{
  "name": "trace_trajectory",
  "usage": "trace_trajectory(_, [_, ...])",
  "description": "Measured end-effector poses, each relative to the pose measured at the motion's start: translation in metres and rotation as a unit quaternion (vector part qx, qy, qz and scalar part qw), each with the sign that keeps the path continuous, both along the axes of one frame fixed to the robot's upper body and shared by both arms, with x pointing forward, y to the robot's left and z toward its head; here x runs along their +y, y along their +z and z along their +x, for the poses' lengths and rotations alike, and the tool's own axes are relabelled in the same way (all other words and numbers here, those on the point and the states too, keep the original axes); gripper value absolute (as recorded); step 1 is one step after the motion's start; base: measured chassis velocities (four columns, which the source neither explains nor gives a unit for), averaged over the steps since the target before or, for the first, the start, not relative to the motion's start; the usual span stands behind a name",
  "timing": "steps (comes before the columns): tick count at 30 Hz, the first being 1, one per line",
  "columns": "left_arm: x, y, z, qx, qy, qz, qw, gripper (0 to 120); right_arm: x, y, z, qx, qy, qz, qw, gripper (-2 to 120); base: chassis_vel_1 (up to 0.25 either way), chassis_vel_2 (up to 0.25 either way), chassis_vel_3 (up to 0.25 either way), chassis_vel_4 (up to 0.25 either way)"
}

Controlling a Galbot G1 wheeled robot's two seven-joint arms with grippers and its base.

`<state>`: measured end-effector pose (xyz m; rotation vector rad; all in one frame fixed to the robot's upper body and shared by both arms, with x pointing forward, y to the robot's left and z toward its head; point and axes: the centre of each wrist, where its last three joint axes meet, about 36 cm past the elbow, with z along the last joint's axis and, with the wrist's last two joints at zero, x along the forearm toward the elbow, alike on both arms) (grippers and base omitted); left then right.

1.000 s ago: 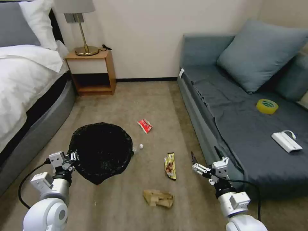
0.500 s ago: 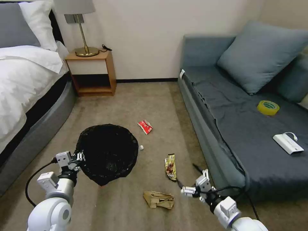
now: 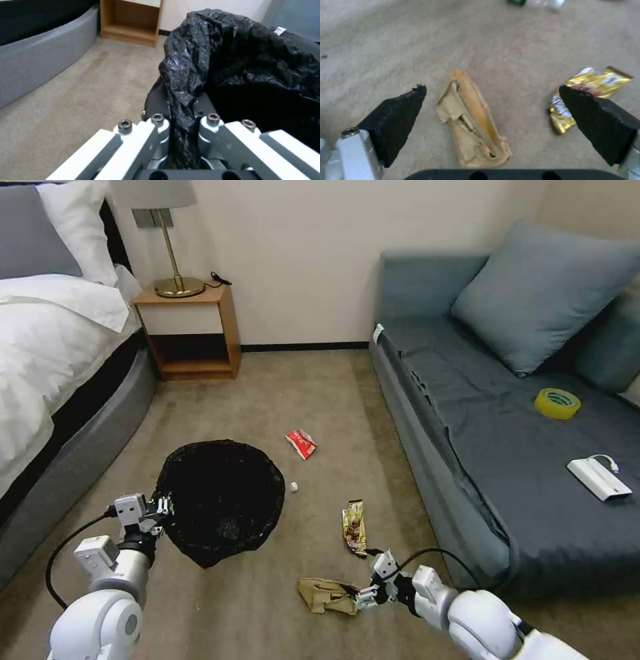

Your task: Pick up the trash bin, then pick up the garbage on the floor and place it into the trash bin.

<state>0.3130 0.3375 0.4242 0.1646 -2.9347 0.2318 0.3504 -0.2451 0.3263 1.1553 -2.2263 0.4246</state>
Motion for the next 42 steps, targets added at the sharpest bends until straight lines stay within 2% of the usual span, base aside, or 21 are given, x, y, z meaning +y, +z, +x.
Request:
trace_trajectory(3, [0.000, 0.000, 0.000, 0.000, 0.000, 0.000, 1.0000, 6, 0.000, 0.000, 0.000, 0.000, 0.000, 0.000, 1.000, 100, 0.000, 0.000, 0.000, 0.000])
trace_trajectory(5, [0.010, 0.000, 0.000, -0.003, 0.010, 0.001, 0.9999, 6, 0.007, -0.018, 0.012, 0.040, 0.030, -0.010, 0.999, 100, 0.000, 0.000, 0.000, 0.000])
trace_trajectory(12, [0.014, 0.000, -0.002, -0.005, 0.013, 0.001, 0.9999, 6, 0.017, -0.039, 0.023, 0.066, 0.047, -0.019, 0.997, 100, 0.000, 0.000, 0.000, 0.000])
trace_trajectory(13, [0.018, 0.001, -0.003, -0.006, 0.014, 0.001, 0.9999, 6, 0.020, -0.052, 0.039, 0.071, 0.057, -0.029, 0.995, 100, 0.000, 0.000, 0.000, 0.000])
trace_trajectory(20, [0.022, -0.003, -0.003, -0.005, 0.014, -0.002, 0.9999, 6, 0.021, -0.069, 0.067, 0.073, 0.070, -0.047, 0.994, 100, 0.000, 0.000, 0.000, 0.000])
trace_trajectory(33, [0.030, -0.006, 0.000, -0.005, 0.017, -0.002, 0.9998, 6, 0.026, -0.090, 0.057, 0.097, 0.091, -0.064, 0.989, 100, 0.000, 0.000, 0.000, 0.000])
trace_trajectory(37, [0.030, -0.009, 0.002, -0.003, 0.013, -0.003, 0.9999, 6, 0.027, -0.098, 0.054, 0.100, 0.092, -0.070, 0.988, 93, 0.000, 0.000, 0.000, 0.000])
trace_trajectory(39, [0.030, -0.010, 0.003, -0.003, 0.011, -0.002, 0.9999, 6, 0.026, -0.100, 0.055, 0.100, 0.090, -0.071, 0.988, 83, 0.000, 0.000, 0.000, 0.000])
trace_trajectory(40, [0.030, -0.010, 0.003, -0.003, 0.011, -0.002, 0.9999, 6, 0.026, -0.100, 0.055, 0.100, 0.090, -0.071, 0.988, 83, 0.000, 0.000, 0.000, 0.000])
trace_trajectory(42, [0.031, -0.011, 0.004, -0.002, 0.009, -0.001, 1.0000, 6, 0.024, -0.103, 0.055, 0.100, 0.087, -0.074, 0.988, 72, 0.000, 0.000, 0.000, 0.000])
